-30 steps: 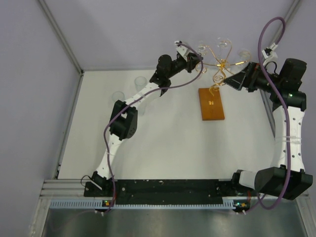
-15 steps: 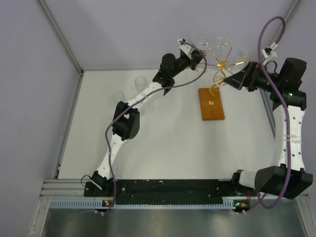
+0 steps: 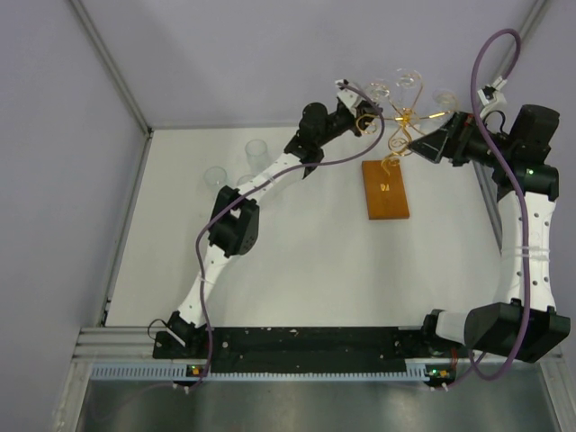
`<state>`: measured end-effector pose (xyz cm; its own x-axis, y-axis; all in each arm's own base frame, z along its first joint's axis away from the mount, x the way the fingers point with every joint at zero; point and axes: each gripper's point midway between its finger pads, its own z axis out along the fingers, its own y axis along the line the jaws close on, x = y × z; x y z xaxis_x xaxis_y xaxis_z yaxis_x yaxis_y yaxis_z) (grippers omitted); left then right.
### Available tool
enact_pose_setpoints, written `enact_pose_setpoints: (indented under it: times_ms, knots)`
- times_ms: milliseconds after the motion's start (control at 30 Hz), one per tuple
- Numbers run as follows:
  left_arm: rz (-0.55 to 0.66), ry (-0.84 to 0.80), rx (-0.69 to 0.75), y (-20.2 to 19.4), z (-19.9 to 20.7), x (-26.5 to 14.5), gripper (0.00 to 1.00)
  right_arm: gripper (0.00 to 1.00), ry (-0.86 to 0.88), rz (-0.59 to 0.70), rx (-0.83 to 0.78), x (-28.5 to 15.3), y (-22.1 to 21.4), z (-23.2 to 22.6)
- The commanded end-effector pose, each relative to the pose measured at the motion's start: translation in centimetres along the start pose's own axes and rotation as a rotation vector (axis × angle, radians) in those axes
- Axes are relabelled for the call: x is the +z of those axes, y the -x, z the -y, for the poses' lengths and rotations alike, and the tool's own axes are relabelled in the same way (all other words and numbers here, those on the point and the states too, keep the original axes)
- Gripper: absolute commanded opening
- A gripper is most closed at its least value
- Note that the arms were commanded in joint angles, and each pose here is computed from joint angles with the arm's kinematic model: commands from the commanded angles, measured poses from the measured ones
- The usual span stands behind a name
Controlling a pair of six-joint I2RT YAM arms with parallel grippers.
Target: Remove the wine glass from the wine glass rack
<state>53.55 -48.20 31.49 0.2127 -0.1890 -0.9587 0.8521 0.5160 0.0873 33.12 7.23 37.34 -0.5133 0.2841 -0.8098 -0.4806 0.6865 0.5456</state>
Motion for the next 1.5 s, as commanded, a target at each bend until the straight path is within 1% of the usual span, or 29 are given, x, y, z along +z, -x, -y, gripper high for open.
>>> enact_pose_setpoints:
  times_ms: [0,100,300,367,500,600,700,800,967,1067,1167,1267,1333,1467]
  knots:
    - [0.191,-0.09,0.079,8.4,1.1,0.0,0.0,0.99,0.019,0.041,-0.081,-0.5,1.9,-1.0]
    - [0.218,-0.13,0.082,10.0,1.7,-0.7,0.0,0.99,0.018,0.045,-0.088,-0.5,2.1,-1.1]
    - [0.222,-0.159,0.048,11.6,2.1,-2.4,0.0,0.99,0.014,0.051,-0.106,-0.6,2.4,-1.2]
    - [0.211,-0.172,0.056,11.8,2.3,-3.3,0.0,0.99,0.013,0.054,-0.11,-0.7,2.5,-1.3]
    - [0.174,-0.169,0.052,11.1,2.4,-4.8,0.0,0.99,0.012,0.059,-0.131,-0.9,2.5,-1.7]
    - [0.169,-0.166,0.031,11.3,2.6,-5.6,0.0,0.99,0.005,0.057,-0.139,-1.0,2.3,-1.5]
    - [0.177,-0.169,0.027,12.4,2.8,-6.3,0.0,0.99,0.004,0.056,-0.141,-1.0,2.2,-1.5]
    - [0.153,-0.172,0.012,12.5,3.1,-7.0,0.0,0.99,0.006,0.052,-0.138,-0.9,2.1,-1.3]
    - [0.048,-0.122,-0.015,9.9,2.7,-9.4,0.0,0.99,0.033,0.057,-0.16,-0.9,2.0,-1.7]
    - [-0.028,-0.088,-0.053,8.5,2.4,-11.4,0.0,0.99,0.01,0.08,-0.23,-1.4,2.4,-1.9]
    - [-0.107,-0.086,-0.071,7.8,3.1,-13.5,0.0,0.99,-0.068,0.123,-0.349,-2.6,2.7,-1.9]
    - [-0.206,-0.065,-0.116,7.3,3.7,-15.9,0.0,0.99,-0.149,0.166,-0.432,-4.1,2.5,-2.1]
    - [-0.264,-0.057,-0.148,7.2,4.5,-17.7,0.0,0.99,-0.191,0.19,-0.547,-5.2,2.3,-2.8]
    - [-0.297,-0.066,-0.165,7.5,6.4,-21.3,0.0,0.99,-0.243,0.184,-0.699,-6.0,0.9,-2.6]
